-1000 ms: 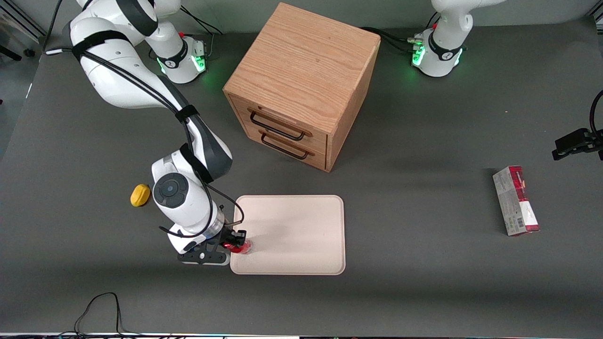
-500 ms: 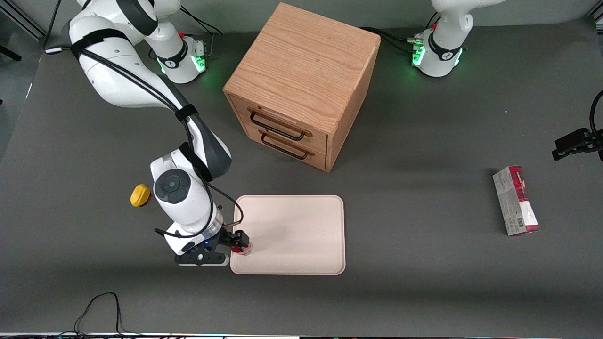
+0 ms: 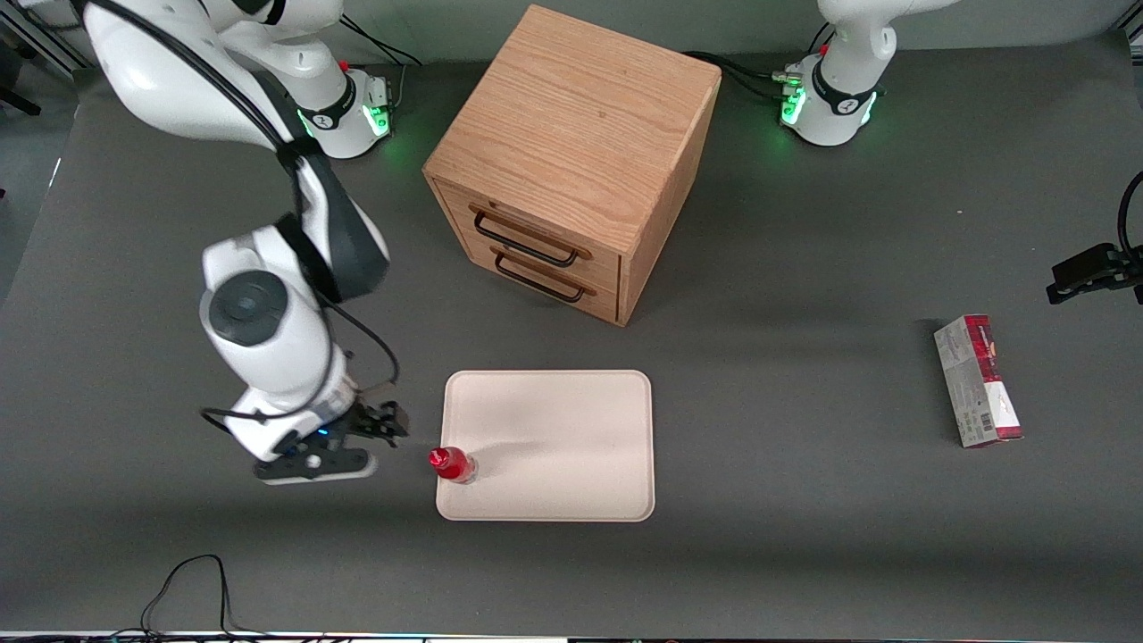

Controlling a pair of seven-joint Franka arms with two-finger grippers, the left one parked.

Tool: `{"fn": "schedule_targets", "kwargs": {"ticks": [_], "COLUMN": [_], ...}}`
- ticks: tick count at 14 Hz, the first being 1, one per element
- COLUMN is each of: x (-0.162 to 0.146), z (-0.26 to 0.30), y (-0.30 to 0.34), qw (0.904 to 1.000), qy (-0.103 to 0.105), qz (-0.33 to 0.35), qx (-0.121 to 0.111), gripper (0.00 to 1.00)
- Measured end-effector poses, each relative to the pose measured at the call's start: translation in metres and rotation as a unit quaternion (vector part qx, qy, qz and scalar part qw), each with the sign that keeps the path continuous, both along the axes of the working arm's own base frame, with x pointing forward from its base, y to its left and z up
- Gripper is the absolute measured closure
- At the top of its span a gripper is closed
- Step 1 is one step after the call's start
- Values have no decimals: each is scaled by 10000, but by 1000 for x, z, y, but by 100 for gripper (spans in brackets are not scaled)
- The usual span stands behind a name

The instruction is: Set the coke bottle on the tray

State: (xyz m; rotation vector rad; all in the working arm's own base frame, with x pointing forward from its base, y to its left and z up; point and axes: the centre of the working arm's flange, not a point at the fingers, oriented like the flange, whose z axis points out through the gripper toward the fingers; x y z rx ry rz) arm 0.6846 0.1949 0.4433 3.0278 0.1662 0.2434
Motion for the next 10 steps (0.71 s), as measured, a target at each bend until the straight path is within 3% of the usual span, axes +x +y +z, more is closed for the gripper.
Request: {"fn": "schedule_targets", "kwargs": {"ticks": [2, 4, 7, 10], "x": [-24, -56, -108, -151], "z": [48, 102, 164, 195], "y": [-54, -102, -150, -178], "qw": [9991, 9976, 9961, 9941], "qy": [390, 648, 729, 848], "qz": [145, 128, -166, -363], "qx": [56, 201, 475, 569], "gripper": [0, 0, 0, 0]}}
